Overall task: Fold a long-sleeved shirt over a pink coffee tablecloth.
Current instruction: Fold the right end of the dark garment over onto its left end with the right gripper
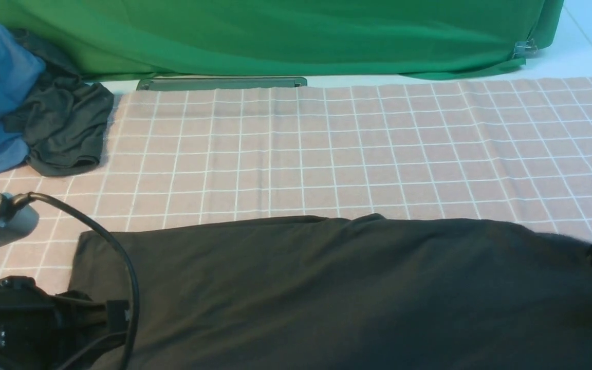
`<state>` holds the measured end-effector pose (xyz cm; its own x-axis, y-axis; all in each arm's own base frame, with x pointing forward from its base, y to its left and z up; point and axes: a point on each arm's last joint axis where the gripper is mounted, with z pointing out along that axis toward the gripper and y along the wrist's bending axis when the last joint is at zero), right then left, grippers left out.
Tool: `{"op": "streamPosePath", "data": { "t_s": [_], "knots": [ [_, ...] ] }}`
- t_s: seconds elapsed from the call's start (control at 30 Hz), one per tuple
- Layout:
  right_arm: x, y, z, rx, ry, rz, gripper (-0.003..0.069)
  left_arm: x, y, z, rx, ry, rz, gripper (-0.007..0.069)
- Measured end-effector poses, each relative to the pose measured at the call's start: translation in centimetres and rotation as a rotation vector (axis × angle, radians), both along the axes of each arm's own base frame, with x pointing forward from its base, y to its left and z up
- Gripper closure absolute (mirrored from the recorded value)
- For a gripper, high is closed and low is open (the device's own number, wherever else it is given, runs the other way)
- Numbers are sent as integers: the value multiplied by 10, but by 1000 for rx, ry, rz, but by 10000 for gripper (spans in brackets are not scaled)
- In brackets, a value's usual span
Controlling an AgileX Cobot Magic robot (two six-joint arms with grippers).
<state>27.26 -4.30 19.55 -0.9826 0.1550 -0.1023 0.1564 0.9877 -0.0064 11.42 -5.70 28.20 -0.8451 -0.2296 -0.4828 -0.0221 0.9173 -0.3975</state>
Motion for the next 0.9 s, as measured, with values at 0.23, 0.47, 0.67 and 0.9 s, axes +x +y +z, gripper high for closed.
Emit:
{"op": "streamPosePath", "data": {
  "t_s": [0.23, 0.47, 0.67, 0.9],
  "knots": [
    [0, 16, 80, 49, -166, 4, 536, 0, -1, 0, -12, 2, 0, 598],
    [0, 86, 135, 166, -265, 209, 536, 1, -2, 2, -28, -17, 4, 598],
    [-12, 164, 171, 317, -389, 400, 536, 3, -1, 22, -45, -53, 26, 598],
    [-26, 241, 181, 477, -438, 565, 536, 1, 11, 69, 35, -120, 91, 598]
  ]
}}
